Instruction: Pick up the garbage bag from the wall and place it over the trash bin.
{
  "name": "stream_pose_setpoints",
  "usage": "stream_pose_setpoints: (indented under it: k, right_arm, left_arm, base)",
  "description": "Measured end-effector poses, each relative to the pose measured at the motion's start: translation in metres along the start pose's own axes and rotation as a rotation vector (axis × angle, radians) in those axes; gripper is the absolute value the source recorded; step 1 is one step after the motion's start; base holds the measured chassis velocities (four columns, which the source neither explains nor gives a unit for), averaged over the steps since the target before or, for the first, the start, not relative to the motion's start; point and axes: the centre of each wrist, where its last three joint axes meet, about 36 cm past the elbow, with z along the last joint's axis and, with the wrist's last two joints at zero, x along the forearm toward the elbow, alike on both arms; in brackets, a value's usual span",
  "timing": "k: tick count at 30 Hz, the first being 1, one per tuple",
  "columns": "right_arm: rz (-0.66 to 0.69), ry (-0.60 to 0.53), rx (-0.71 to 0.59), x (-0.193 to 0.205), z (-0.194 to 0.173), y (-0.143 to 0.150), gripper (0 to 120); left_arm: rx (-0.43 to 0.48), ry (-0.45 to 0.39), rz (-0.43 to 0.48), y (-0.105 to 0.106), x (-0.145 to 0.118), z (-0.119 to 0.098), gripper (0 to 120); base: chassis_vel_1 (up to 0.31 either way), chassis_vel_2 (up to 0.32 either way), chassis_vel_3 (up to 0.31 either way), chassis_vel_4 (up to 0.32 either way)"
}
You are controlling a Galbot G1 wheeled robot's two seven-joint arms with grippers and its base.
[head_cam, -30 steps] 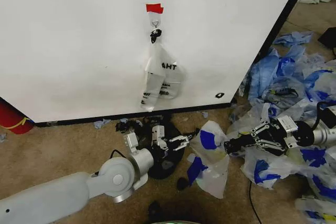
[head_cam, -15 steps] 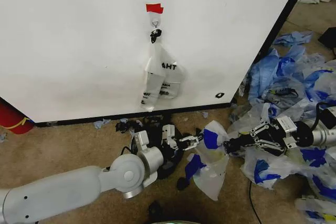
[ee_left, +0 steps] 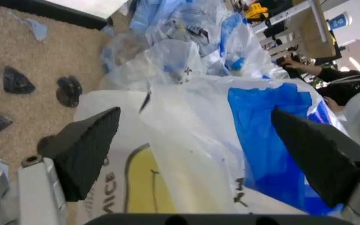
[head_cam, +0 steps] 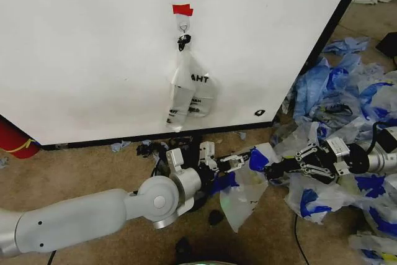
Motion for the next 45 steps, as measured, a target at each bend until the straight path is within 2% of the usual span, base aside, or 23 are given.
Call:
stream_pose_setpoints:
  k: [9, 20, 37, 45]
  right_arm:
    - [0.013, 0.006, -0.011, 0.0, 0.007, 0.002, 0]
    - [0.029, 0.008, -0.013, 0.002, 0.009, 0.002, 0]
    - [0.034, 0.011, -0.019, 0.004, 0.017, 0.004, 0]
    - [0.024, 0.013, -0.02, 0.002, 0.019, 0.005, 0]
  left_arm:
    - [-0.002, 0.019, 0.013, -0.01, 0.009, 0.005, 96]
    - [-0.009, 0.014, 0.005, -0.009, 0.016, 0.002, 96]
    - [-0.041, -0.015, 0.001, -0.013, 0.016, -0.019, 96]
    - [-0.046, -0.018, -0.004, -0.013, 0.021, -0.022, 96]
  base:
    - [0.0, 0.0, 0.0, 0.0]
    - [0.0, 0.0, 0.0, 0.0]
    - [0.0, 0.0, 0.0, 0.0]
    - [0.0, 0.0, 0.0, 0.0]
